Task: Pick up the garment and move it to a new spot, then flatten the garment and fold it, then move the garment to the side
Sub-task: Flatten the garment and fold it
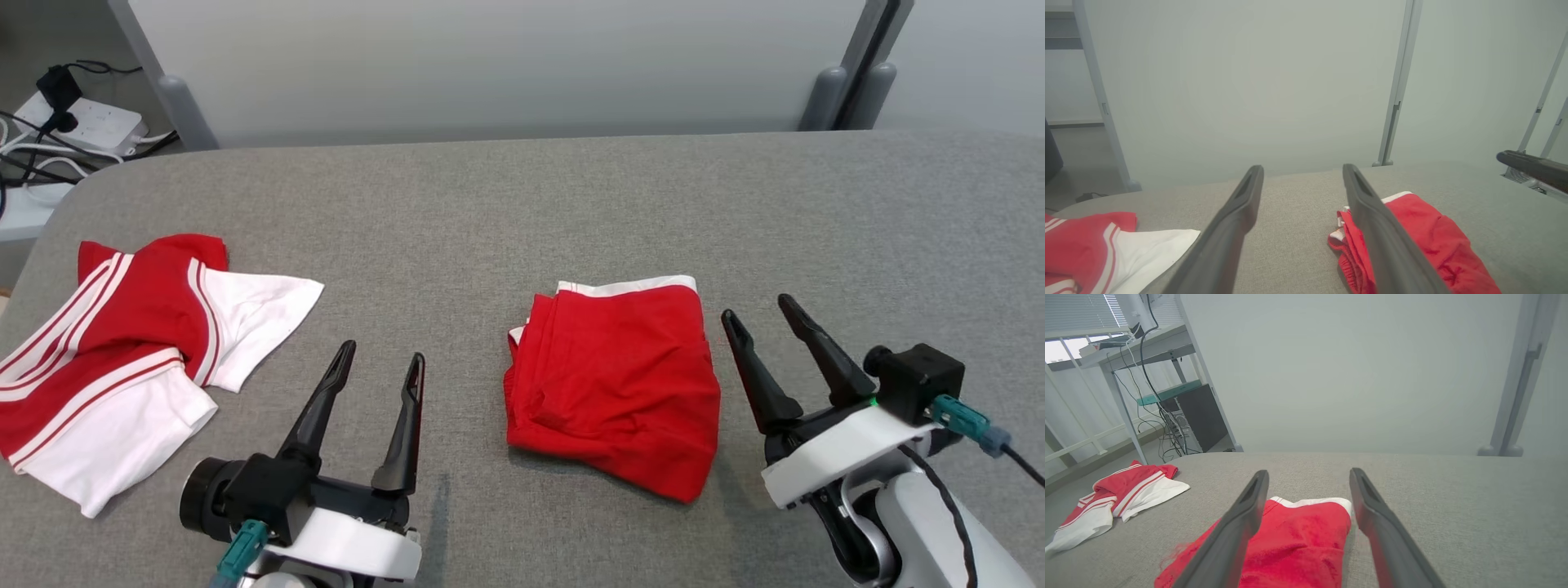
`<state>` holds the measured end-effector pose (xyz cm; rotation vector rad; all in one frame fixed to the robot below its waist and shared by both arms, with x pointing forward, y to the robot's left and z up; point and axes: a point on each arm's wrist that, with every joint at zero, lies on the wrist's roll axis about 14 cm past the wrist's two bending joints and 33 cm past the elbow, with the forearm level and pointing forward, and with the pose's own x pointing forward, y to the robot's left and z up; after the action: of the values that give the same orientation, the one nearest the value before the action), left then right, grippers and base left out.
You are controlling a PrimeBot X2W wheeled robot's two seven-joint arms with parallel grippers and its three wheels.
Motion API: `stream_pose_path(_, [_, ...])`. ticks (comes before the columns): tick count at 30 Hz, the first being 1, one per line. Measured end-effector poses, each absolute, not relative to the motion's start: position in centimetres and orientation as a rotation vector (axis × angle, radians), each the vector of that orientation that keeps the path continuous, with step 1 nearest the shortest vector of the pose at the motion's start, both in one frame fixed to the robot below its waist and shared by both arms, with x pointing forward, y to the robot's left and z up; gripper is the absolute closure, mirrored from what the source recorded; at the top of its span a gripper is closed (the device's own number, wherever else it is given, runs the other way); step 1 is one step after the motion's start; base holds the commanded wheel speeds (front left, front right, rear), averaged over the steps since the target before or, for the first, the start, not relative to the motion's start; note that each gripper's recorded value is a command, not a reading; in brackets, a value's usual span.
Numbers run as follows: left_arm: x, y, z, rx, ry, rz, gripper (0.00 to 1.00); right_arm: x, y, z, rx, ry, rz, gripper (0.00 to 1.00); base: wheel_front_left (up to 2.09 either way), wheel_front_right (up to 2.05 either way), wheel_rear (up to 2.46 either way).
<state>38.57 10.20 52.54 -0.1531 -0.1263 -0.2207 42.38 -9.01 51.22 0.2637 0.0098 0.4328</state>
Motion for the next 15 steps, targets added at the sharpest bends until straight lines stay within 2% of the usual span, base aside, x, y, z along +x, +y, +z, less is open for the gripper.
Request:
stream_pose_path(11, [38.4, 11.6, 52.9, -0.176, -0.136, -0.168, 0.00, 40.6, -14.1, 53.7, 0.174, -0.145, 0.228, 0.00, 0.00, 0.00, 0.00])
stream_pose_path(15, [37.7, 12.4, 52.1, -0.177, -0.111, -0.143, 0.00, 38.9, -15.2, 52.4, 0.188, -0.116, 0.181, 0.00, 0.00, 0.00, 0.00])
